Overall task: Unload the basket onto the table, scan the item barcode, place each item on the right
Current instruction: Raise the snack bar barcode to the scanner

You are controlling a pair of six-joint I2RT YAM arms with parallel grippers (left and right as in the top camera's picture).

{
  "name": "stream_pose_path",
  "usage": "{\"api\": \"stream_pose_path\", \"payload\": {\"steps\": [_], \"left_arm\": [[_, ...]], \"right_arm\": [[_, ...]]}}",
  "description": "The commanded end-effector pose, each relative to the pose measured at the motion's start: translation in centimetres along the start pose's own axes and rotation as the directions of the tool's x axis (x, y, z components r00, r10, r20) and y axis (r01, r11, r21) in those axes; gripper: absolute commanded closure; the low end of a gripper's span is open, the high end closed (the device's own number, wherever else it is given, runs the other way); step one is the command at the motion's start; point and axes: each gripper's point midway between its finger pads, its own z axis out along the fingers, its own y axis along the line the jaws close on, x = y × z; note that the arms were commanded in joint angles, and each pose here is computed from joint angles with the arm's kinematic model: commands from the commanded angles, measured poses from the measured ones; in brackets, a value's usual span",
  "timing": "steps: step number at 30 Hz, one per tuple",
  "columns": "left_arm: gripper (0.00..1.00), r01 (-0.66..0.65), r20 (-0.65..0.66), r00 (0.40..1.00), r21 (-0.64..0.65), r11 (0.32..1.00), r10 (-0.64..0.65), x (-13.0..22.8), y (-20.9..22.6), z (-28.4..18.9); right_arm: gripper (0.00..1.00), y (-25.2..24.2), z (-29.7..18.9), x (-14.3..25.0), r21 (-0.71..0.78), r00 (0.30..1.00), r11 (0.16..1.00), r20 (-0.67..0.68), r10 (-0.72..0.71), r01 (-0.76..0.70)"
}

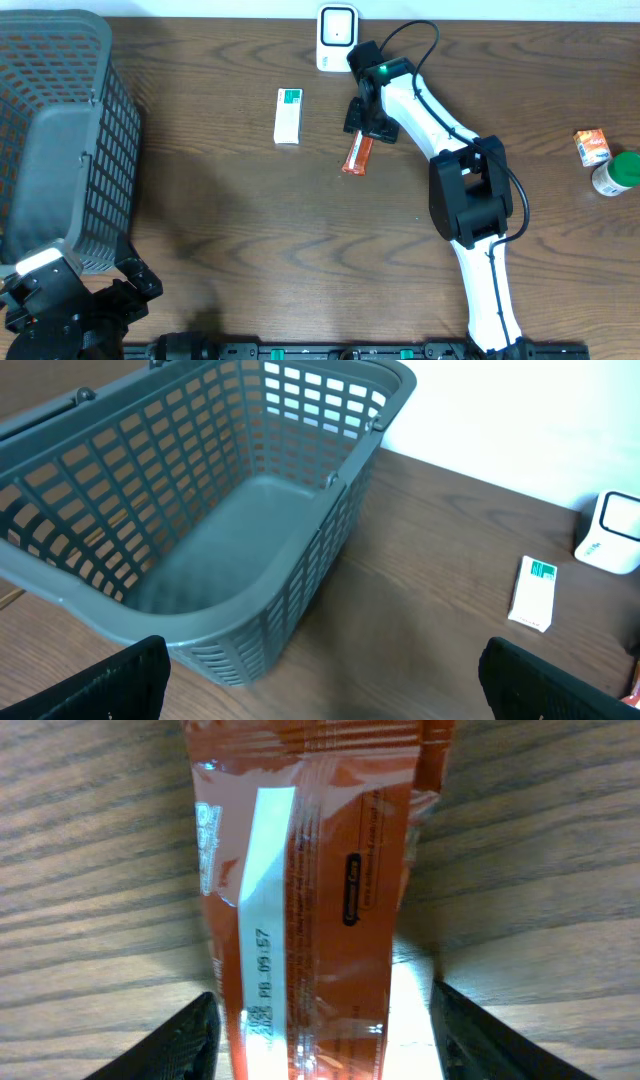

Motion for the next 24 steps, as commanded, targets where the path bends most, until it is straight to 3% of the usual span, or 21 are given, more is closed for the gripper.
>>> {"api": "stream_pose_path", "payload": {"steps": [1,13,24], "left_arm": [[0.00,0.008,-0.007,1.000,0.001,1.000,-0.008,0.14,-0.07,0.15],[0.00,0.008,-0.007,1.000,0.001,1.000,-0.008,0.13,-0.07,0.15],[0.00,0.008,-0.007,1.000,0.001,1.000,-0.008,0.14,-0.07,0.15]], "right_arm": [[0.40,0.35,4.04,3.78,-0.009,0.990,1.000,-0.143,-0.004,0.002],[0.63,0.89,4.05,4.09,-0.018,0.990,1.000,-0.142,-0.026,0.024],[0.71,0.82,4.02,3.77,-0.021,0.991,0.999,-0.134,-0.027,0.024]]}}
